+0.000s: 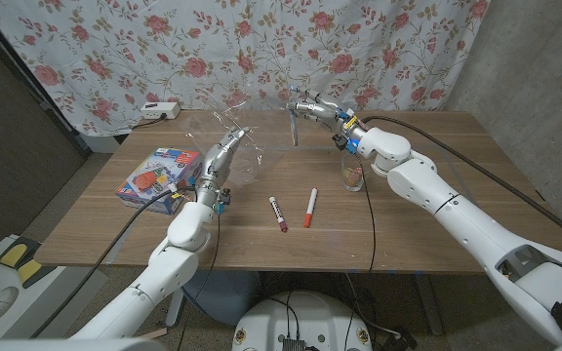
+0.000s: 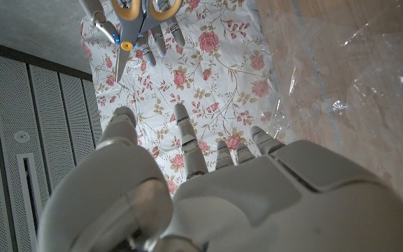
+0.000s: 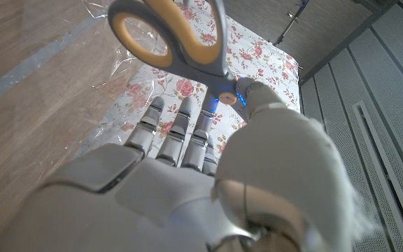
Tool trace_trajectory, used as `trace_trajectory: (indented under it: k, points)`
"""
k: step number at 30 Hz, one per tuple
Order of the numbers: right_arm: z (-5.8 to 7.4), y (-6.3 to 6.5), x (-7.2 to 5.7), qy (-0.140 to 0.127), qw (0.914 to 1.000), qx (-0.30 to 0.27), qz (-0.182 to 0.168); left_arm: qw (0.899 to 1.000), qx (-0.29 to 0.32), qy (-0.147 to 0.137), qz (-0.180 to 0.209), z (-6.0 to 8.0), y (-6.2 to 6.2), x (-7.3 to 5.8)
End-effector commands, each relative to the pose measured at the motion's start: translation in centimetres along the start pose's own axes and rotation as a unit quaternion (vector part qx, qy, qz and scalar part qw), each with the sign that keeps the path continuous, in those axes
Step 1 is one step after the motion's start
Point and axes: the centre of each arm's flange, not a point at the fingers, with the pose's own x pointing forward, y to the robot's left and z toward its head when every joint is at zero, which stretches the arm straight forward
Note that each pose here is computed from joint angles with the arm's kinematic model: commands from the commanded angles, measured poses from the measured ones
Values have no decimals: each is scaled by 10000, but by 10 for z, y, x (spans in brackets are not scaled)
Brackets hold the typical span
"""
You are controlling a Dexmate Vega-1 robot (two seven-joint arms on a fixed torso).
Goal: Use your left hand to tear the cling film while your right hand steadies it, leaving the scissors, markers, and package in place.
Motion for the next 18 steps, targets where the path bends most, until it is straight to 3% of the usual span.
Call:
trace_trajectory:
  k: [1, 18]
  points:
    - [-1, 5, 0, -62, 9999, 129, 45, 9999, 78, 41, -125, -2, -9, 3]
    - [-3, 15, 1, -63, 9998, 129, 123, 9995, 88, 30, -302, -1, -18, 2]
